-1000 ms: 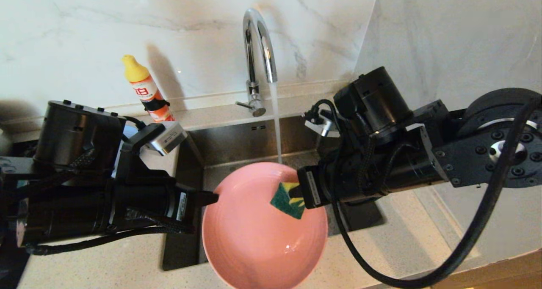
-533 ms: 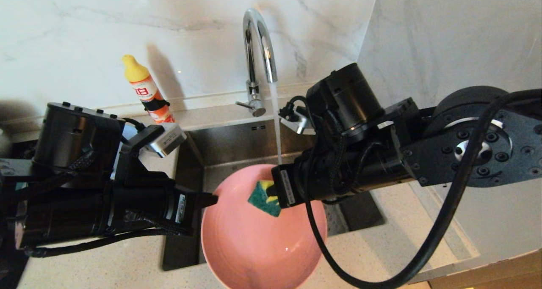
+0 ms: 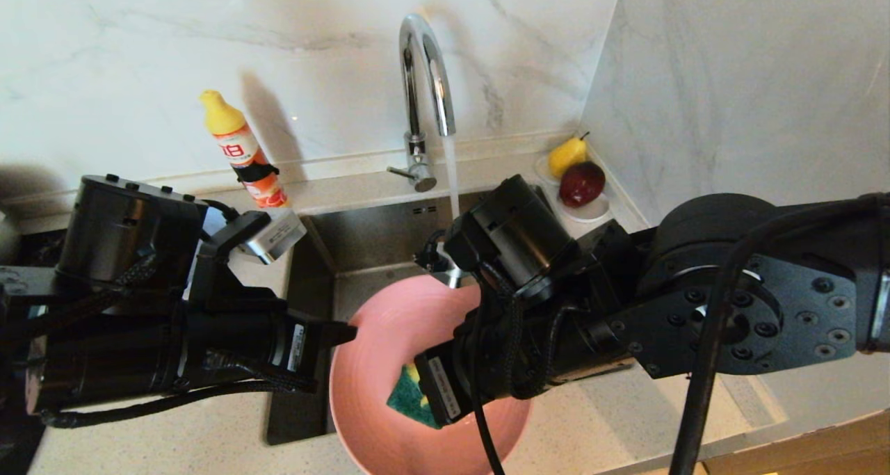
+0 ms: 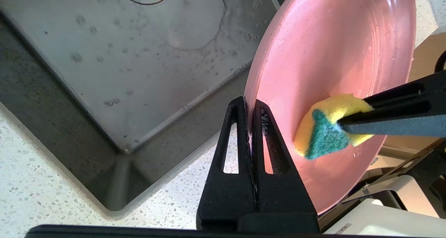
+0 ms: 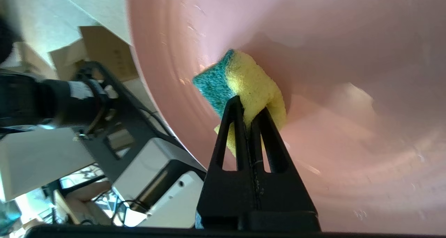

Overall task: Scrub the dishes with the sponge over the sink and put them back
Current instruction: Wipe the plate

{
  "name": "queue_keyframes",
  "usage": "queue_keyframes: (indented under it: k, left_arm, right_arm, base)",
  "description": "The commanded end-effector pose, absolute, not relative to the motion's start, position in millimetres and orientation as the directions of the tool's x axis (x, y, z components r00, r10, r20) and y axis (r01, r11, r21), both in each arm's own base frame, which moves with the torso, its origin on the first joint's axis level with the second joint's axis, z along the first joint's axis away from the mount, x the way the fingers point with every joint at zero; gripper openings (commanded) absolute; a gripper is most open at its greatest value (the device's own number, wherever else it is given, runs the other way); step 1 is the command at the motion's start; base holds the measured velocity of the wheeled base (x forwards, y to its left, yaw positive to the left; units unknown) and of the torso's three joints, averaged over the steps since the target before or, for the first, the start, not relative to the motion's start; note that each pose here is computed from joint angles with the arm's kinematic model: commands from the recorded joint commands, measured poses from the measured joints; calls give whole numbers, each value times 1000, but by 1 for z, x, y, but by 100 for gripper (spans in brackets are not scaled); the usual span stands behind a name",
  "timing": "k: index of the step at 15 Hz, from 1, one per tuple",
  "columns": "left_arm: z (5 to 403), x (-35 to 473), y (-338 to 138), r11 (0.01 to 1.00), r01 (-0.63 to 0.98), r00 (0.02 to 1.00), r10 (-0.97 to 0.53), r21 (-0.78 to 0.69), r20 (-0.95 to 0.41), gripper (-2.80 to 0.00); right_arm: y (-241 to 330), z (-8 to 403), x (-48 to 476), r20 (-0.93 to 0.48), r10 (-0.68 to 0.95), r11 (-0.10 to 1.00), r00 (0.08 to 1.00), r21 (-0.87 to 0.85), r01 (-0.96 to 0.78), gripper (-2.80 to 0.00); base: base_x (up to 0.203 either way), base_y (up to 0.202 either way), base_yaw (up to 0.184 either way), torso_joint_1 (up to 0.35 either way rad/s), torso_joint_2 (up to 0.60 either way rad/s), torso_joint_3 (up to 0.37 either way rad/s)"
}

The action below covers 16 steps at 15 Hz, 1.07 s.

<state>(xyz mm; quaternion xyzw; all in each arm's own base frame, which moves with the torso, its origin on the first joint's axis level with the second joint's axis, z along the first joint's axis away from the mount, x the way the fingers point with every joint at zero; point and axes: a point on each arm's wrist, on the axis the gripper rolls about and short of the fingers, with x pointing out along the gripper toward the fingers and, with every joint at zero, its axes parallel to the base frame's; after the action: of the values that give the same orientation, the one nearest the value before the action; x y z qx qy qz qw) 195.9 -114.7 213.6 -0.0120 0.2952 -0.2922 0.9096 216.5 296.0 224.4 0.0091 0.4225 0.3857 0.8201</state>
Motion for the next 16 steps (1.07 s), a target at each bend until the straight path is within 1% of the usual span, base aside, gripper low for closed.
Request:
queue_keyframes:
  k: [1,6,12,16]
  left_arm:
    - [213,196,-115,829,524,653,-538,-196,-533,-280]
    - [215,197,-115,830,522,657,-539,-198,-527,-280]
    - [215,196,-115,831,519,659,-539,-201,-525,-280]
    - [209,199,-116,835,511,648,-531,-205,-546,-280]
  right_arm:
    - [288,228,212,-687,631,713,360,331,-618,-280]
    - [260,225,200,-715,597,732,364,298,-613,-280]
    - [233,235,213,-692,579,774,432,298,-559,-280]
    - [217,271,215,-602,615,769,510,316,-555,-280]
  base:
    - [0,0,0,0,0,0]
    - [0,0,0,0,0,0]
    - [0,0,0,0,0,0]
    - [0,0,0,0,0,0]
